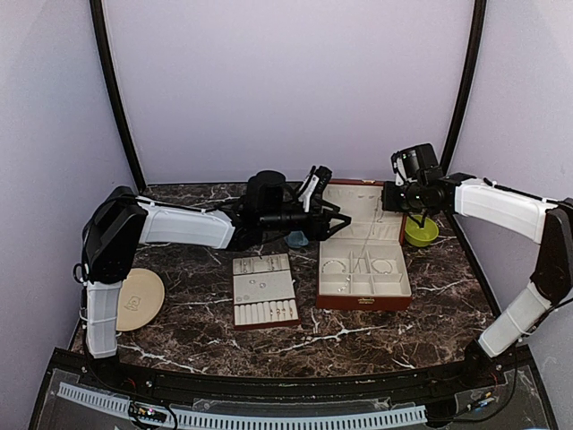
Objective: Organize the mixed jewelry
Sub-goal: Hang the necklace on the necklace hanger, then adjust the necklace in the jewelry box.
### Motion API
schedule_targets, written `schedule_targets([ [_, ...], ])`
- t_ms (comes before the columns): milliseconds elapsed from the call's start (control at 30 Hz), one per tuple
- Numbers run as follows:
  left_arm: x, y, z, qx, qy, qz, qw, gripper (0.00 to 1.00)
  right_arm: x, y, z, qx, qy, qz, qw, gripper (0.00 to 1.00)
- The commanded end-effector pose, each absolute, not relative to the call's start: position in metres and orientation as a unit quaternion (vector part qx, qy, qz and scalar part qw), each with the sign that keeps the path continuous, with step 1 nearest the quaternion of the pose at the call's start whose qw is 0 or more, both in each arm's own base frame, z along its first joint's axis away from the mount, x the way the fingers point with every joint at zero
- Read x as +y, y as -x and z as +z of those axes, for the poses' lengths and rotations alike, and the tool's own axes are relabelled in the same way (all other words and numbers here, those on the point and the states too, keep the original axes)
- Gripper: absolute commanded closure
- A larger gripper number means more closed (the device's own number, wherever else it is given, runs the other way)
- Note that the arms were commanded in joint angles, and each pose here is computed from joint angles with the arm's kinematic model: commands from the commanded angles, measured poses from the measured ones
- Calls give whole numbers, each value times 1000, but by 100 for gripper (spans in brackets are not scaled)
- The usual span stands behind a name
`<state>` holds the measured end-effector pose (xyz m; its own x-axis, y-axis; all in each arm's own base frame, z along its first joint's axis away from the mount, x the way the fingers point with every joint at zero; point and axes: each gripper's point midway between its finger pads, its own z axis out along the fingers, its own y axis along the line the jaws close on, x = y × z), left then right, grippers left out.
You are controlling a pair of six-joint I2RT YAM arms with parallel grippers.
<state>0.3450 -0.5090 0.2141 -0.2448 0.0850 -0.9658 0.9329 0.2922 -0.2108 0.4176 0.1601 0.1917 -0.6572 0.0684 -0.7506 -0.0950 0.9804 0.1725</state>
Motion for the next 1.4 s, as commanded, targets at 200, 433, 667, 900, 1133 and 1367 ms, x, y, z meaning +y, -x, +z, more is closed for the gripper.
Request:
schedule_targets([
  [200, -512, -339, 232, 635, -397, -458, 479, 41, 149, -412, 202, 898, -14, 95, 430, 84],
  [433, -511, -338, 235, 634, -396, -457, 482, 41, 148, -409, 208, 896, -15, 98, 433, 83],
  [667, -496, -333, 242, 630, -387, -446, 505, 42, 150, -389, 219, 893, -10, 127, 431, 73],
  [900, -469, -323, 252, 638, -369, -429, 522, 42, 164, -354, 193, 902, -18, 188, 388, 66],
  [1133, -446, -312, 238, 671, -342, -423, 503, 42, 187, -344, 154, 907, -31, 211, 363, 67],
  [1367, -424, -306, 221, 700, -325, -403, 491, 42, 205, -361, 131, 912, -32, 193, 362, 68],
])
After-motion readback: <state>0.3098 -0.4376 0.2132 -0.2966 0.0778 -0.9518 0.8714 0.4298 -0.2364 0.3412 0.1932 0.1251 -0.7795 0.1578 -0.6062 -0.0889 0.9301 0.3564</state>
